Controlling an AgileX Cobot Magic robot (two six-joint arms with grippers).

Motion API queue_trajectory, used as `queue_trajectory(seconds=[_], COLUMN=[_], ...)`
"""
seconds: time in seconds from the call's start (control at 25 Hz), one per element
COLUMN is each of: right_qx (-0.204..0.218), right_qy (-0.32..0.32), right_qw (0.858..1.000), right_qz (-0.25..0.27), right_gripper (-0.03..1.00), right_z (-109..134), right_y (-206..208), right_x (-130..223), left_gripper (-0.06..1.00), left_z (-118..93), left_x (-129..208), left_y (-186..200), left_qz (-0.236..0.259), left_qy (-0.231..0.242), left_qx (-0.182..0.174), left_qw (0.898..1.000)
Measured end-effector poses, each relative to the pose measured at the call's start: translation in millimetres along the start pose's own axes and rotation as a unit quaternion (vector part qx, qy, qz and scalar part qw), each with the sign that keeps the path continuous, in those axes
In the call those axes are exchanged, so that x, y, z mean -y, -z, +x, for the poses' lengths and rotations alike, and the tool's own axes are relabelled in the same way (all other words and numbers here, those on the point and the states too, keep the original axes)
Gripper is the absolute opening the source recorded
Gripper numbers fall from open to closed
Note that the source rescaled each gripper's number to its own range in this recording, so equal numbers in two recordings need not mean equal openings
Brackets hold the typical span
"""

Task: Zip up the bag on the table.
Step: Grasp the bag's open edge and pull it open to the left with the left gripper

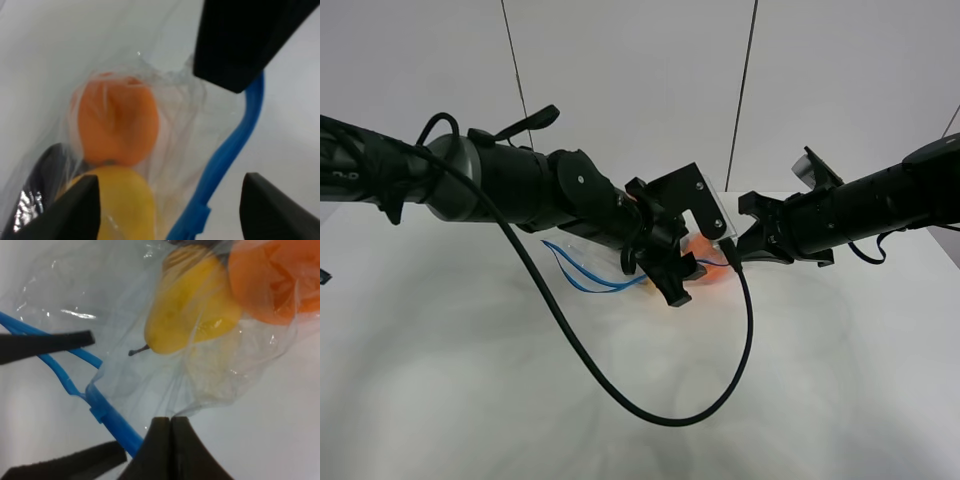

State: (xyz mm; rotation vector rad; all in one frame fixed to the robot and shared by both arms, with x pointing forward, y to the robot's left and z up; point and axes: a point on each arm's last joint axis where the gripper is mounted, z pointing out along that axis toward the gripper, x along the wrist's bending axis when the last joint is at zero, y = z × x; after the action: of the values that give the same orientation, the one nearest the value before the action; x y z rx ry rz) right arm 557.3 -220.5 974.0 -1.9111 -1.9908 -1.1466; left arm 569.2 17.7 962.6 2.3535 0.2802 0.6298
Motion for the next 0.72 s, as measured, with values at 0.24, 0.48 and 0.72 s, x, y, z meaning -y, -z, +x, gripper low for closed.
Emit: queue_trajectory(seconds=[0.24,0.48,0.72], right_qx=[0.001,0.001,0.002], right_qy=[0.001,0.001,0.001], right_qw=[1.0,1.0,1.0], right_qz=[0.0,0.0,0.0], right_gripper=[0.0,0.0,0.0], right_z=[-0.2,-0.2,-0.3], right_y=[0.0,0.0,0.0], right_x=[0.0,0.0,-0.1], left_gripper=[0.94,0.93,0.84], left_z=[-0.2,-0.3,-3.5], left_x=[-0.1,-0.1,0.9], left_y=[0.0,0.0,0.0], left_qz=[0.0,0.0,0.005], left_qy=[0.0,0.0,-0.012], left_qx=[0.0,0.001,0.018], left_qw=[1.0,1.0,1.0])
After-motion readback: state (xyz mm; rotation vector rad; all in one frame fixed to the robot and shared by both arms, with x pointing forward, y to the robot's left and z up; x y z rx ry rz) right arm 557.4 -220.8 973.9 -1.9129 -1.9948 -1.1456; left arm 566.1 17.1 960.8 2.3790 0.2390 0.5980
